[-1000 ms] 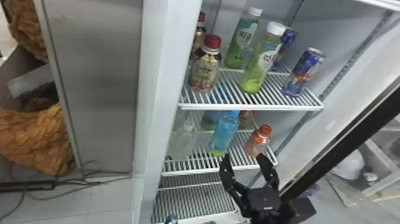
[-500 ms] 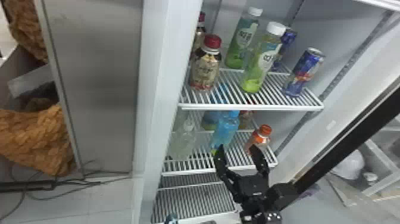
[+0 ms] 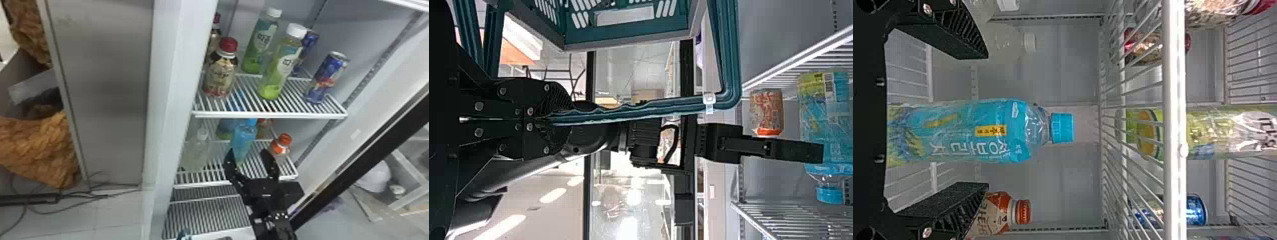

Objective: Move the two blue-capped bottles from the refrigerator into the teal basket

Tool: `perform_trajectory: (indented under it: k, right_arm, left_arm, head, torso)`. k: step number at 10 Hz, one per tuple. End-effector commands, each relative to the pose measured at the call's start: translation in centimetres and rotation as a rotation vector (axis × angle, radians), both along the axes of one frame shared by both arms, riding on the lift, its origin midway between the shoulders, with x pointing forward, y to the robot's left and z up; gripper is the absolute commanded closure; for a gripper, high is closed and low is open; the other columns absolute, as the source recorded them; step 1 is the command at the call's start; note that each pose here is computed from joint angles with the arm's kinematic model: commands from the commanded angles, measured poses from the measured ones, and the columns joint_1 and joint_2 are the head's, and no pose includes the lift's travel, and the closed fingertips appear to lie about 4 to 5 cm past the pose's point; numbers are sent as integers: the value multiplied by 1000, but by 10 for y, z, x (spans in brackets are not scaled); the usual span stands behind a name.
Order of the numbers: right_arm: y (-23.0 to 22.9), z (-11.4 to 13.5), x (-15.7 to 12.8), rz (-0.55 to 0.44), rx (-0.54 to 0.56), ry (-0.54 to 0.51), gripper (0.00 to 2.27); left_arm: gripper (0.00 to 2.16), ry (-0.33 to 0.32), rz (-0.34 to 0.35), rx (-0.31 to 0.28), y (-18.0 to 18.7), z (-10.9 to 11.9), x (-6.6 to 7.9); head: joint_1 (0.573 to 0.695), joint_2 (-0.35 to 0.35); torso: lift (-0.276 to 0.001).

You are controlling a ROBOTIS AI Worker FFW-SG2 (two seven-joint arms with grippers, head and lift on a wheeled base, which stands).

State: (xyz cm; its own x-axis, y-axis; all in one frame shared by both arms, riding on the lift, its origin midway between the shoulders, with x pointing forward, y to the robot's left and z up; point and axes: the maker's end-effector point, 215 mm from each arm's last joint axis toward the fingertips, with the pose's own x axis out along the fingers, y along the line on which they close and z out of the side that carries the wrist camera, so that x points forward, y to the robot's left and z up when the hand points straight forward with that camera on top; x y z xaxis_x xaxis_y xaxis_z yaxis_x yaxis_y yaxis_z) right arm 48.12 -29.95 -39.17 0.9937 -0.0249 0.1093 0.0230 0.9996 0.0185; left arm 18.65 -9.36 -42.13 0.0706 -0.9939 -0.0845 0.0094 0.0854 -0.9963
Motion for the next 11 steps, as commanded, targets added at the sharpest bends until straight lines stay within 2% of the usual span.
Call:
perform_trajectory:
  k: [1,6,10,11]
  right_arm:
    - [0,0,10,4,-6,-2,93]
    - [-7,7,46,-18,-18,-15,93]
    - [-10,0,65,-26,-26,1,107]
    - [-8,2,66,-24,-24,-3,171]
  left_arm:
    - [1134,1,0,-3,-1,1,0]
    - [1134,2,1,-5,-1,2,0]
    - [1134,2,1,-5,-1,2,0]
    - [1134,2,1,-5,-1,2,0]
  head:
    - [695,-350]
    - [695,-350]
    - [695,-350]
    - [695,-350]
  torso:
    - [-137]
    - [-137]
    - [-137]
    - [-137]
